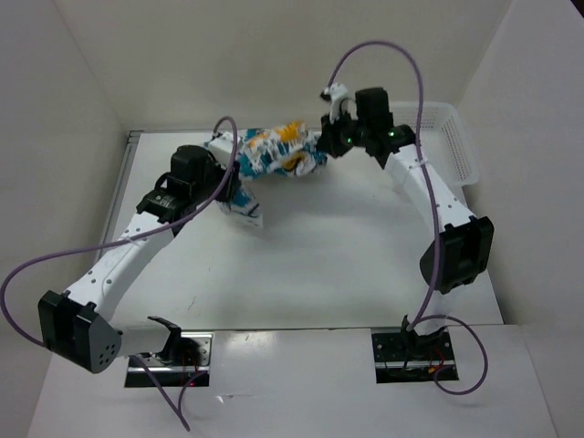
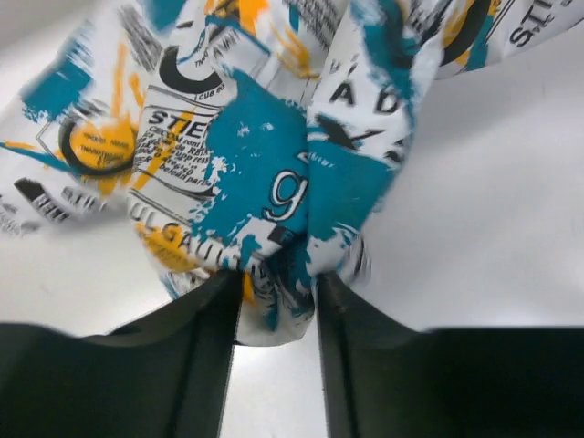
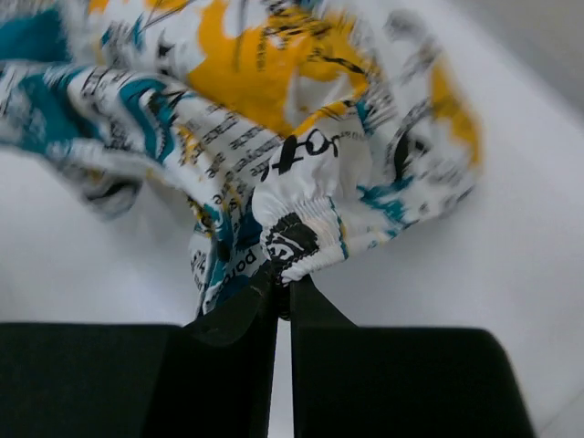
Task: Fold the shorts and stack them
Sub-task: Move the shorts to the center of the board, then flatten the shorts out
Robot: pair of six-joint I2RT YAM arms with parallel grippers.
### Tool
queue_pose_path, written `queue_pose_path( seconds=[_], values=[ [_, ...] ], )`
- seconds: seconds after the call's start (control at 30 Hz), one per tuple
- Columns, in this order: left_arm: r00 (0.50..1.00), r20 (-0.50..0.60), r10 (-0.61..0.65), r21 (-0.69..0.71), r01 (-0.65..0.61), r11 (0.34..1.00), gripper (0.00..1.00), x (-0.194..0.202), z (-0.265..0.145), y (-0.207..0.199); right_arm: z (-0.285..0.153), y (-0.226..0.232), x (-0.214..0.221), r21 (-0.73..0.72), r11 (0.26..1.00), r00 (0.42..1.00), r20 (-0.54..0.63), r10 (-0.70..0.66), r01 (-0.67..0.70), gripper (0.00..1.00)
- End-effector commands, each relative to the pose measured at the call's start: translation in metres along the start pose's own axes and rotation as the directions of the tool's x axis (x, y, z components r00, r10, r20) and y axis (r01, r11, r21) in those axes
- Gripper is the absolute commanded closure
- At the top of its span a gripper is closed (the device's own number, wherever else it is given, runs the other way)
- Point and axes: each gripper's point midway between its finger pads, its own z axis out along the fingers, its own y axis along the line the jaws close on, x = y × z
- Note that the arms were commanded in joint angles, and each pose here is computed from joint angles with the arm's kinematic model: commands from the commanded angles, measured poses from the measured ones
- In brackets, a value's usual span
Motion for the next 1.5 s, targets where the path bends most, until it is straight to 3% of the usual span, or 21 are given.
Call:
queue_pose_path(
  seconds=[0.0, 0.03, 0.07, 0.2, 0.3, 0.47, 0.57, 0.73, 0.77, 0.8, 0.93, 1.0, 1.13, 1.3, 1.33, 1.4, 1.47],
  values=[
    [0.962, -0.273, -0.002, 0.187, 0.055, 0.981, 0.53, 0.079, -0.036, -0.039, -0.015, 0.049, 0.124, -0.203, 0.964, 0.923, -0.307, -0.231, 0.174, 0.91],
    [0.954, -0.299, -0.002, 0.207, 0.067, 0.976, 0.43, 0.088, -0.043, -0.043, -0.023, 0.048, 0.142, -0.202, 0.961, 0.904, -0.347, -0.25, 0.189, 0.88],
    [0.949, -0.315, -0.002, 0.218, 0.075, 0.973, 0.4, 0.094, -0.047, -0.046, -0.027, 0.049, 0.187, -0.217, 0.959, 0.855, -0.448, -0.263, 0.181, 0.8],
    [0.889, -0.457, 0.001, 0.14, 0.071, 0.988, 0.39, 0.137, -0.047, -0.034, -0.047, 0.029, 0.252, -0.191, 0.951, 0.73, -0.609, -0.309, 0.243, 0.72],
    [0.835, -0.55, 0.004, 0.104, 0.064, 0.993, 0.38, 0.167, -0.034, -0.028, -0.05, 0.017, 0.262, -0.163, 0.95, 0.706, -0.638, -0.308, 0.267, 0.7],
    [0.804, -0.593, 0.046, 0.18, 0.077, 0.981, 0.34, 0.171, -0.03, -0.051, -0.047, -0.02, 0.249, -0.023, 0.977, 0.761, -0.623, -0.18, 0.212, 0.7],
    [0.738, -0.669, 0.085, 0.187, 0.057, 0.981, 0.26, 0.204, -0.034, -0.058, -0.044, -0.027, 0.249, 0.0, 0.979, 0.772, -0.616, -0.159, 0.202, 0.69],
    [0.645, -0.759, 0.094, 0.201, 0.094, 0.975, 0.21, 0.233, -0.025, -0.065, -0.044, -0.019, 0.265, -0.031, 0.985, 0.759, -0.633, -0.149, 0.167, 0.69],
    [0.624, -0.775, 0.096, 0.209, 0.11, 0.972, 0.12, 0.24, -0.024, -0.068, -0.042, -0.02, 0.263, -0.028, 0.985, 0.765, -0.626, -0.152, 0.172, 0.69],
    [0.645, -0.757, 0.103, 0.219, 0.103, 0.97, 0.07, 0.242, -0.015, -0.071, -0.042, -0.022, 0.267, -0.025, 0.985, 0.757, -0.636, -0.149, 0.173, 0.69],
    [0.676, -0.73, 0.1, 0.087, -0.053, 0.995, 0.07, 0.256, 0.027, -0.039, -0.039, -0.026, 0.261, -0.011, 0.982, 0.765, -0.625, -0.154, 0.189, 0.69],
    [0.666, -0.743, 0.061, 0.055, -0.03, 0.998, 0.1, 0.255, 0.031, -0.026, -0.038, -0.026, 0.257, -0.003, 0.983, 0.772, -0.619, -0.148, 0.186, 0.69],
    [0.629, -0.775, 0.064, 0.149, 0.084, 0.985, 0.24, 0.263, 0.017, -0.052, -0.037, -0.026, 0.262, -0.003, 0.983, 0.772, -0.619, -0.148, 0.186, 0.69],
    [0.563, -0.82, 0.104, 0.239, 0.172, 0.956, 0.76, 0.273, 0.001, -0.082, -0.03, -0.03, 0.258, 0.007, 0.983, 0.781, -0.607, -0.143, 0.186, 0.75],
    [0.538, -0.837, 0.106, 0.225, 0.161, 0.961, 0.98, 0.274, 0.003, -0.079, -0.029, -0.031, 0.255, 0.01, 0.982, 0.786, -0.601, -0.146, 0.19, 0.77],
    [0.526, -0.849, 0.047, 0.145, 0.145, 0.979, 1.0, 0.27, 0.011, -0.052, -0.027, -0.029, 0.249, 0.01, 0.984, 0.797, -0.587, -0.139, 0.179, 0.85],
    [0.583, -0.813, -0.013, 0.057, 0.101, 0.993, 1.0, 0.233, 0.028, -0.017, -0.025, -0.025, 0.248, -0.003, 0.987, 0.806, -0.577, -0.132, 0.159, 0.91]
  ],
)
